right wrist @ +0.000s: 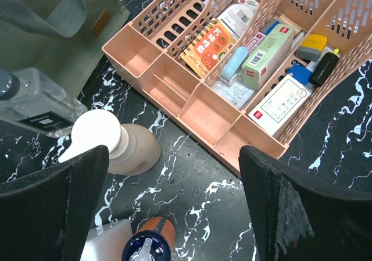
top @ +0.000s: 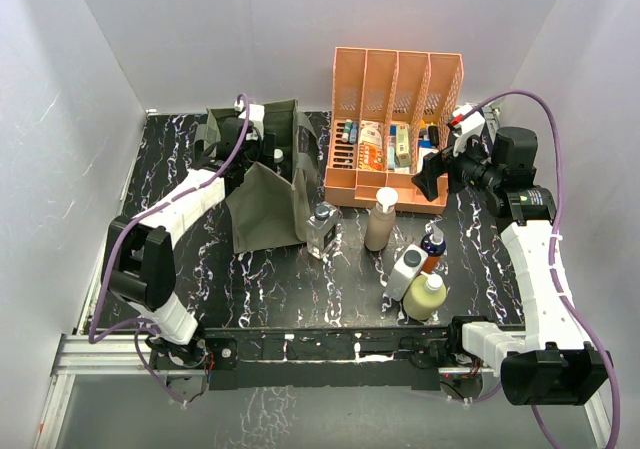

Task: Place the personal care products into the canvas bag
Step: Place the care product in the canvas bag.

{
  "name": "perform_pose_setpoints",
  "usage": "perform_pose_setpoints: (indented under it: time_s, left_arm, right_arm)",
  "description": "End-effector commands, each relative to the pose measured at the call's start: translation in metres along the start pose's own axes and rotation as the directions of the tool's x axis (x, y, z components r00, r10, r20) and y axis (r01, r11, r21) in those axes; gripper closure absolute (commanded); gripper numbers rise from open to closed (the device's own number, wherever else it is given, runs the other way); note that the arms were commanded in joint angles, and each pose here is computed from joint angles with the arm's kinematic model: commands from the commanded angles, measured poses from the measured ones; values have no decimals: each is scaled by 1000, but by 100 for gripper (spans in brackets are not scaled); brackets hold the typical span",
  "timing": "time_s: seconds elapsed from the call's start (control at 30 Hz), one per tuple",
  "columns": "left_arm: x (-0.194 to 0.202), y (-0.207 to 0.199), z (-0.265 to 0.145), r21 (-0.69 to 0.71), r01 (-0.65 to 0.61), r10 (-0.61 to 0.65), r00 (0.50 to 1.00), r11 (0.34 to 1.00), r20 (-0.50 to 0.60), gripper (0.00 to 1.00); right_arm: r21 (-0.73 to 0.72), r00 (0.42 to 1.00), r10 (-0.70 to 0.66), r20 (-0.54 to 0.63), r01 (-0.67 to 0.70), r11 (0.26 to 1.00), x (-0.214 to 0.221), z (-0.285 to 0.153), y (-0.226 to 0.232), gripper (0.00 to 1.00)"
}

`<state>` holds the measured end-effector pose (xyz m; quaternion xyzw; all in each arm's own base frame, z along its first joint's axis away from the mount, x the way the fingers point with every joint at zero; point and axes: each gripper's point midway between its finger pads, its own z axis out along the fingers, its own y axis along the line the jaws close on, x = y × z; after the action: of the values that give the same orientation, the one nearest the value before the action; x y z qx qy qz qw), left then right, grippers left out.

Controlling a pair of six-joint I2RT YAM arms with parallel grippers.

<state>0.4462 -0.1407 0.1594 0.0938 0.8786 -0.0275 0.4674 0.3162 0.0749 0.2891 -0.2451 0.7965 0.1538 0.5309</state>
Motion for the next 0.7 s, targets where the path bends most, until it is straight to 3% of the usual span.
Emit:
perform_pose_setpoints:
  time_s: [0.0, 0.67]
  left_arm:
    - [-37, -6, -20, 35, 8, -12, 993, 999, 116, 32]
    - [-88, -4, -78, 69, -64, 41, 955, 996, 294, 3]
  right_arm:
    - [13, 997, -33, 71, 33, 999, -23, -6, -1, 1]
    - [16, 997, -31, 68, 30, 999, -24, -6, -2, 1]
